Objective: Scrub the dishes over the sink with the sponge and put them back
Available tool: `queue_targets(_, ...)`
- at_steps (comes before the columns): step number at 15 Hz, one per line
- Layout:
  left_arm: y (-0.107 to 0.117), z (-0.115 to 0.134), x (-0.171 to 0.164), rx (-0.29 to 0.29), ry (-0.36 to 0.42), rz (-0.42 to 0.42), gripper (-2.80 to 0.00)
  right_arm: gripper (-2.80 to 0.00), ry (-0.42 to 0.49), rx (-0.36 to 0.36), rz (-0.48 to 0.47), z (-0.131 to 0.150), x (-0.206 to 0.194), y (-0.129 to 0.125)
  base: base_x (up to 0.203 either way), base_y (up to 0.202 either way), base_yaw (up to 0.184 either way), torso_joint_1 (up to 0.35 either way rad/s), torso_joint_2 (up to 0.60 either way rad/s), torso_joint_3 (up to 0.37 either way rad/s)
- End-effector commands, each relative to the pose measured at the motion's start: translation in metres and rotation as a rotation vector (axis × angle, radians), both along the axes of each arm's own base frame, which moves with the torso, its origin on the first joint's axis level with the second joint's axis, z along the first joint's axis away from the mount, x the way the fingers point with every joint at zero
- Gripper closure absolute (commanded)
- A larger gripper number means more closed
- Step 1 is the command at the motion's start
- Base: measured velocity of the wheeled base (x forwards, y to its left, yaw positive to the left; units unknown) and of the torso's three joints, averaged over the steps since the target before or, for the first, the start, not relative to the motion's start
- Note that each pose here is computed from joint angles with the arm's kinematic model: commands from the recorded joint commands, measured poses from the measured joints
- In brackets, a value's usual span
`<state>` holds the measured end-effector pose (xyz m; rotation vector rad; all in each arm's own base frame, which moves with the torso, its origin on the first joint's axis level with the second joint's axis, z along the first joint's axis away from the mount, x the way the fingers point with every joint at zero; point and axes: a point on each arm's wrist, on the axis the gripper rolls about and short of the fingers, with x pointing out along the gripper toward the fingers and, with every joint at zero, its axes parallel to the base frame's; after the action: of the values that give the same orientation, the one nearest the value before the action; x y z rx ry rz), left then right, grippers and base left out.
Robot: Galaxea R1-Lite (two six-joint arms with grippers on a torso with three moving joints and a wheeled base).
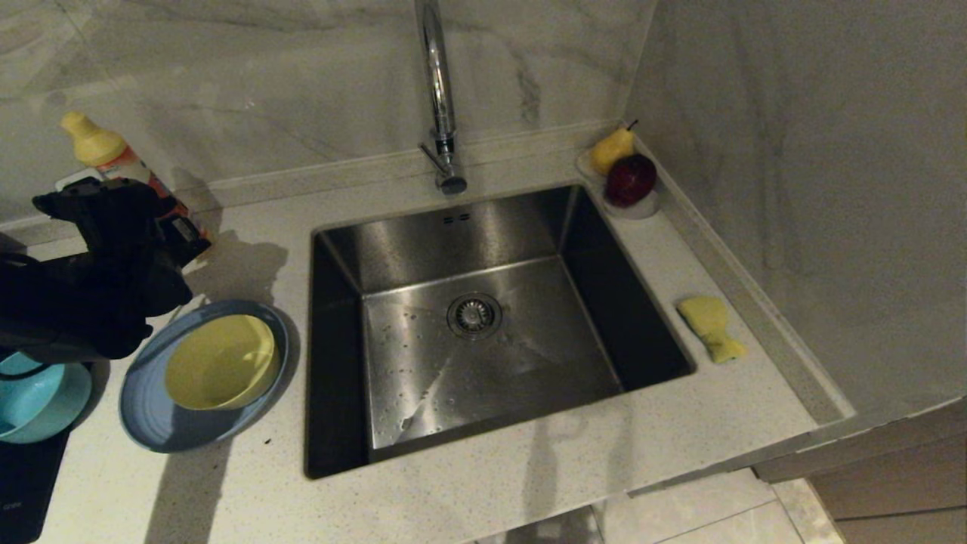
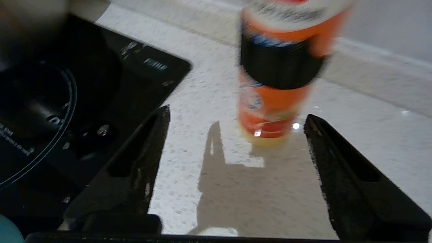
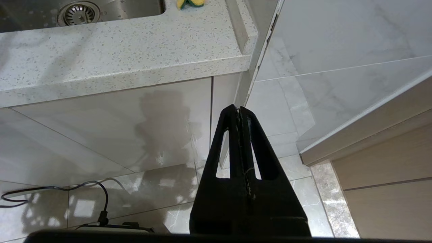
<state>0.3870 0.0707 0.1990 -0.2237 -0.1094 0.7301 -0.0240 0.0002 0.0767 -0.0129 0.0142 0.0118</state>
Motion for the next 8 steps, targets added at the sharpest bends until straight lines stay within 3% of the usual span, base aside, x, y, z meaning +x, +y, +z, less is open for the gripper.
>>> queue_targets(1,0.008,-0.007,0.006,-0.008,0.004,0.019,-2.80,0.00,-0.002,-0.001,0.001,0.000,0.000,0.000,0.000,0.000,0.000,0.000,0.00,0.000)
queue_targets(8,0.012,0.003,0.029,-0.002,-0.073,-0.009,-2.80,0.00,-0.002,-0.001,0.001,0.000,0.000,0.000,0.000,0.000,0.000,0.000,0.00,0.000)
